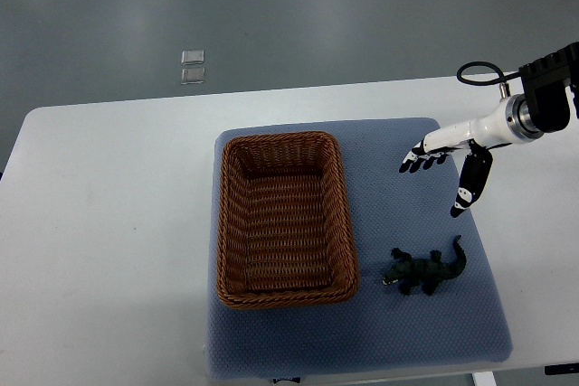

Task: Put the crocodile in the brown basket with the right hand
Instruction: 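Lower the right hand onto the crocodile and close fingers around it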

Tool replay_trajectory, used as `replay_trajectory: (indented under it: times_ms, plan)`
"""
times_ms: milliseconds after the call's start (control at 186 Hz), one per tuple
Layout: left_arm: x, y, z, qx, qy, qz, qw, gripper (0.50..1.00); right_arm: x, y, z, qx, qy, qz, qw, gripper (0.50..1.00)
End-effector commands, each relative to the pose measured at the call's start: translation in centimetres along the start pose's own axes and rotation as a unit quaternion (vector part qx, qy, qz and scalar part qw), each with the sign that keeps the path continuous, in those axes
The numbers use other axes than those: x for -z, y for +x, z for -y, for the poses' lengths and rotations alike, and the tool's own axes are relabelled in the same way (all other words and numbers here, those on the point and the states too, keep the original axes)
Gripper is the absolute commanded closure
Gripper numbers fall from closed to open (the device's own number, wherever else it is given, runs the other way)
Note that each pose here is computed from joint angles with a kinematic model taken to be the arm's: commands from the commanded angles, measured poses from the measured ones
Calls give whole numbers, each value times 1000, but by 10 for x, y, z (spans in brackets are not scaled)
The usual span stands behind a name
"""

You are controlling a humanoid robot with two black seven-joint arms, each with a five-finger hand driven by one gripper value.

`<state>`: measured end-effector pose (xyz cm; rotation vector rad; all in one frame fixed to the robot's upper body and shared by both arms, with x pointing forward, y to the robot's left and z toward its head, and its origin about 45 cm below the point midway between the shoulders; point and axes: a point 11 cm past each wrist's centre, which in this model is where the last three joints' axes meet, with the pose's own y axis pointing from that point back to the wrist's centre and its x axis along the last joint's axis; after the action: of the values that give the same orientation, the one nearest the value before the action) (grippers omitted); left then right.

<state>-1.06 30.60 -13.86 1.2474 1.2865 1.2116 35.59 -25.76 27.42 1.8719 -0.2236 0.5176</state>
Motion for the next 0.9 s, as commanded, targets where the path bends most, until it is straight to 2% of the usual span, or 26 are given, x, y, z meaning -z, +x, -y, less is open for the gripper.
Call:
replay_trajectory:
  times_ms: [0,113,307,656,893]
  plan:
    - [0,-1,0,1,1,0,1000,500,4,-9,1,9,13,5,1000,574]
    - [0,0,0,0,0,0,1000,500,12,-22,2,29,42,30,998,574]
    - [0,0,0,-1,0,0,1000,500,9,-42,7,51,53,51,996,576]
    - [0,2,0,-3,0,-1,1000,500,9,-53,16,33,83,80,993,579]
    - [0,3,0,-4,0,-1,1000,500,2,-66,24,28,77,79,993,583]
